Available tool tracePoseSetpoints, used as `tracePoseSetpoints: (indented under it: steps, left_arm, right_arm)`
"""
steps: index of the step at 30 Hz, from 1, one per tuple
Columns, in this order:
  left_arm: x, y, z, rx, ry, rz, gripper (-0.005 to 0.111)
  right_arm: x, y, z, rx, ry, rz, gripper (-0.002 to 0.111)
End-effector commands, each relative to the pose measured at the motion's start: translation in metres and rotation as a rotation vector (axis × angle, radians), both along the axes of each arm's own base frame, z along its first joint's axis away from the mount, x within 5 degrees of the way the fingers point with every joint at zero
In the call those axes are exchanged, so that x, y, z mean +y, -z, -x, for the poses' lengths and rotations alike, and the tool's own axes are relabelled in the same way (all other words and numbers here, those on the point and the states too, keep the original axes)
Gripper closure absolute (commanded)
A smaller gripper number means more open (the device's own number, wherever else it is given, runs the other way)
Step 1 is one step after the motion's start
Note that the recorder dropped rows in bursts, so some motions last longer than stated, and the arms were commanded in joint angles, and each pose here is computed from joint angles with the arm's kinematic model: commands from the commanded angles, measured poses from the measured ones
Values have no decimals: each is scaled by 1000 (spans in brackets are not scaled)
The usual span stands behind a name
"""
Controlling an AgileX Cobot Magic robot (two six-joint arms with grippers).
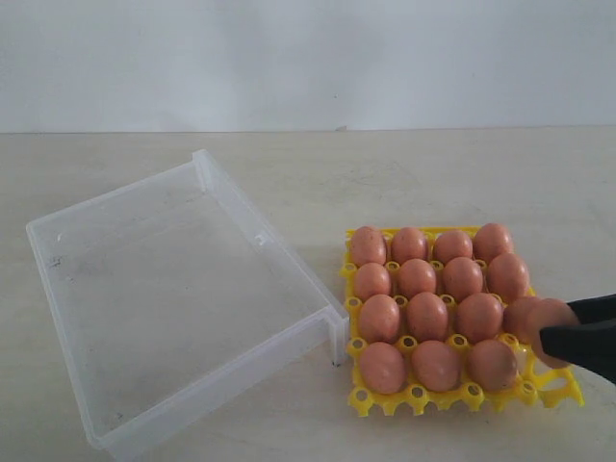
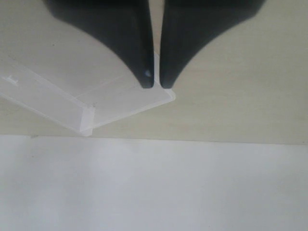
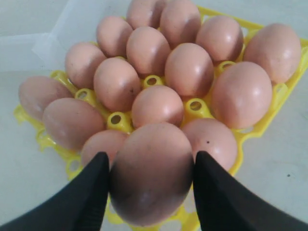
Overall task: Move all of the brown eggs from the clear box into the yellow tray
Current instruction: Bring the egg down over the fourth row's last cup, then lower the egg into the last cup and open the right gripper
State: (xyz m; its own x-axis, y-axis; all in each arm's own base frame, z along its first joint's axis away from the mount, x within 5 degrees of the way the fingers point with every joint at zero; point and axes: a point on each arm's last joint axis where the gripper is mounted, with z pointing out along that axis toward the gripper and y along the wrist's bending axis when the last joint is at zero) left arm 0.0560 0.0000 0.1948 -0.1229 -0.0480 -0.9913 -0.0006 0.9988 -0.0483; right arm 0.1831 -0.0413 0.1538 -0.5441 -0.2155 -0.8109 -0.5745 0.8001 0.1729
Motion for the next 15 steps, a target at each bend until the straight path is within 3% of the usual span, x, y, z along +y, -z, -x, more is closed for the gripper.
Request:
tracePoseSetpoints:
  steps: [1, 10, 15]
  left_arm:
    - [0, 0, 0, -3, -2, 0, 103]
    - [0, 0, 0, -5, -2, 0, 103]
    - [0, 0, 0, -5, -2, 0, 103]
  right_arm:
    - [-5, 4, 0, 24, 39, 44, 108]
    - [-4, 10, -1, 51, 31, 19, 108]
    - [8, 17, -4, 59, -61, 41, 108]
